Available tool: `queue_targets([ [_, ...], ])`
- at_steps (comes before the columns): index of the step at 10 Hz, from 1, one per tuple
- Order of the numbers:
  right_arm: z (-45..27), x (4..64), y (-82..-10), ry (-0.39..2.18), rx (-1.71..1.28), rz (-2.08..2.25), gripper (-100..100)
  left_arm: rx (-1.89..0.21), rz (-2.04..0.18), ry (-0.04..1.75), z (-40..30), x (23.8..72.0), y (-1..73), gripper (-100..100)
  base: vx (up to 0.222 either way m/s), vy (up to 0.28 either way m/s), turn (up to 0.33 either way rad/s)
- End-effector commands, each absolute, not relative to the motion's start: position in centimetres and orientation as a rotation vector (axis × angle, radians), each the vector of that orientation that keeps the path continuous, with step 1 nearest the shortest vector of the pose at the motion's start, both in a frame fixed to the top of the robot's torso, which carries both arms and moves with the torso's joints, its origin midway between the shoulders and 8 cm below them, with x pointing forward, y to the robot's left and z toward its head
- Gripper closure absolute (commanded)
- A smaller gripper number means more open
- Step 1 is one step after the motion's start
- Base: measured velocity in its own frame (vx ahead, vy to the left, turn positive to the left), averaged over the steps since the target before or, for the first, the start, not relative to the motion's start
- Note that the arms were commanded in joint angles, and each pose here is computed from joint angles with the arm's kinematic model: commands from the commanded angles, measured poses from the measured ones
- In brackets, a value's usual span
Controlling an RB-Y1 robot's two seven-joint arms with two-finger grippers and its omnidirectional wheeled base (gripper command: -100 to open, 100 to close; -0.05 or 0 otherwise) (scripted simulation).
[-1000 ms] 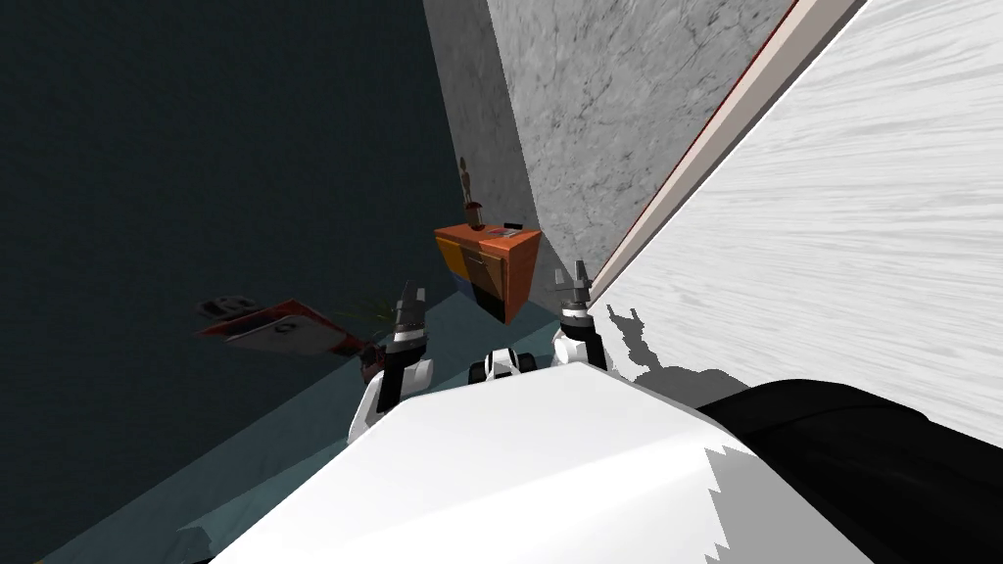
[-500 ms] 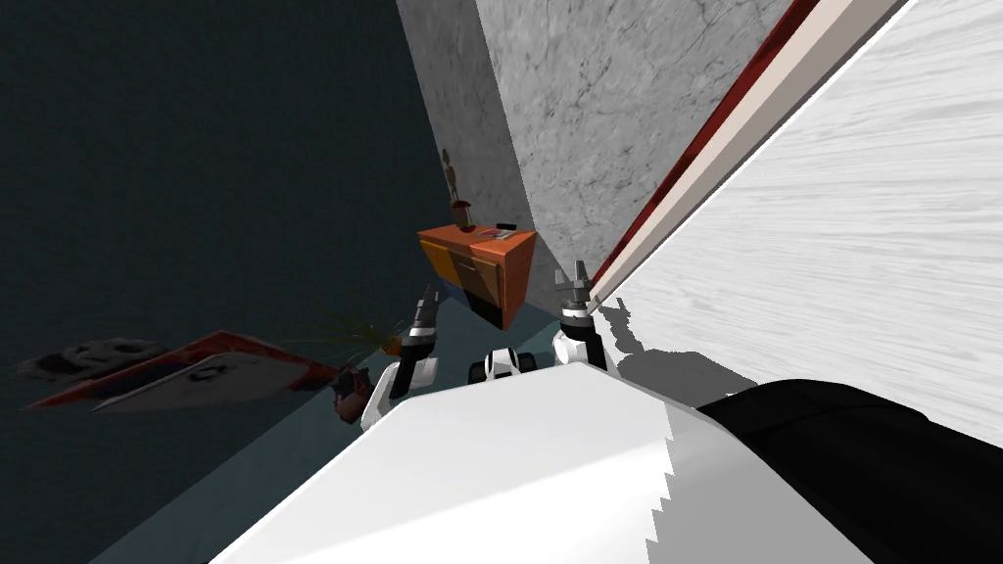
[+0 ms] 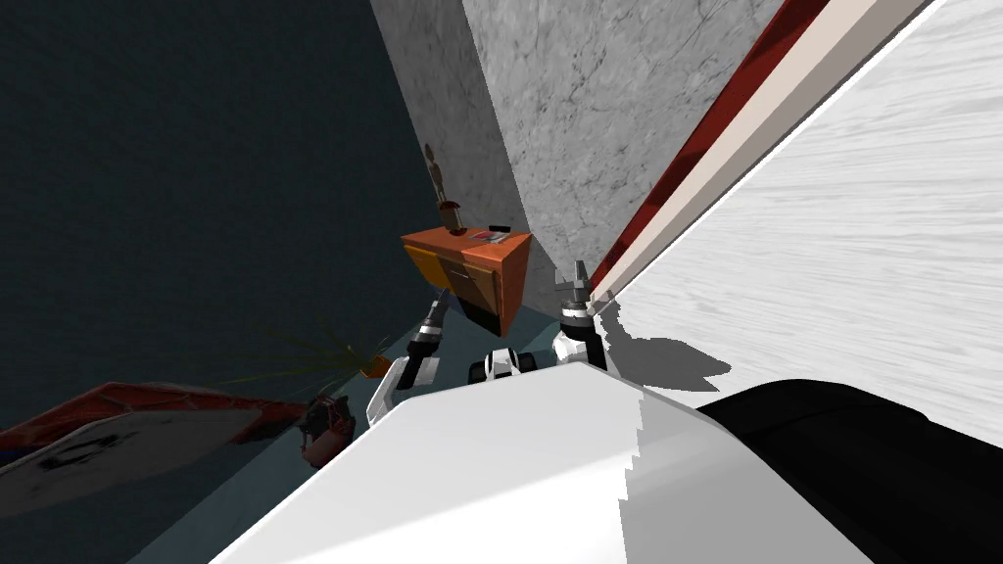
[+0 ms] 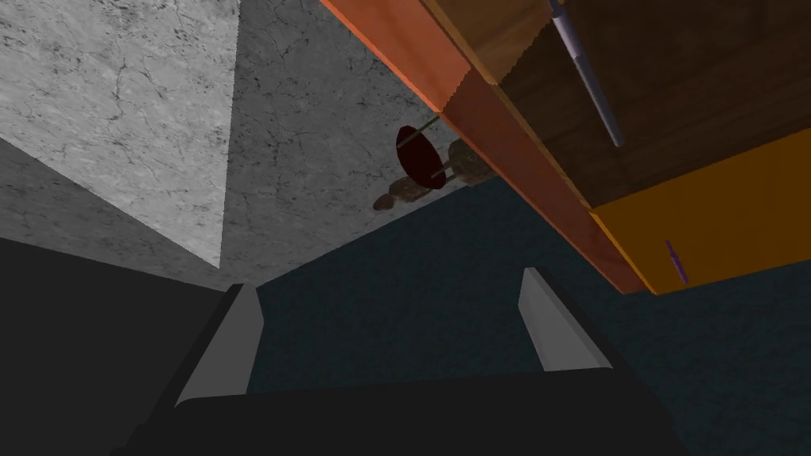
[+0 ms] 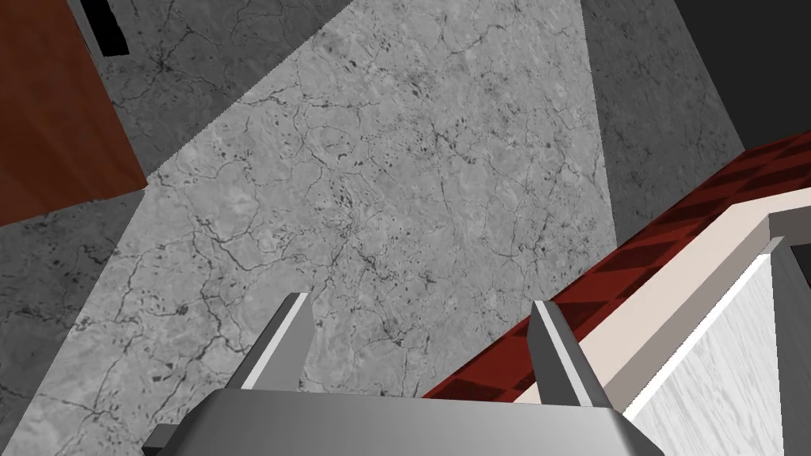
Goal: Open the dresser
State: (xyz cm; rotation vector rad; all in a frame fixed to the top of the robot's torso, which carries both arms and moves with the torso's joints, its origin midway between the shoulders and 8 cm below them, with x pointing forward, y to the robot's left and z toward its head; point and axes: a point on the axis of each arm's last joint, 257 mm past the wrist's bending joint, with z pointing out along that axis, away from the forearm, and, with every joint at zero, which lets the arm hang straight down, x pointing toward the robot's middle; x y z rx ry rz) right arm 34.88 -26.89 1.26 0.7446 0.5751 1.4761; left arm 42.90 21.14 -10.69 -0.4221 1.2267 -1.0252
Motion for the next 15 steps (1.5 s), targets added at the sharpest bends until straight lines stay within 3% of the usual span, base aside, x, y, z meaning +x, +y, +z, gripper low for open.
queue_targets([
  [1, 1.3, 34.9, -26.9, 0.575, 0.745, 1.476, 0, -0.376, -0.990, 1.315, -13.4, 43.6, 20.5, -100, 0.167, 0.050, -0.194],
  [9, 1.3, 34.9, -26.9, 0.575, 0.745, 1.476, 0, -0.247, -0.863, 1.540, -20.3, 44.6, 20.2, -100, 0.158, 0.063, -0.156],
  [15, 1.3, 34.9, -26.9, 0.575, 0.744, 1.476, 0, -0.345, -0.746, 1.504, -19.9, 50.6, 24.2, -100, -0.108, 0.042, -0.228],
])
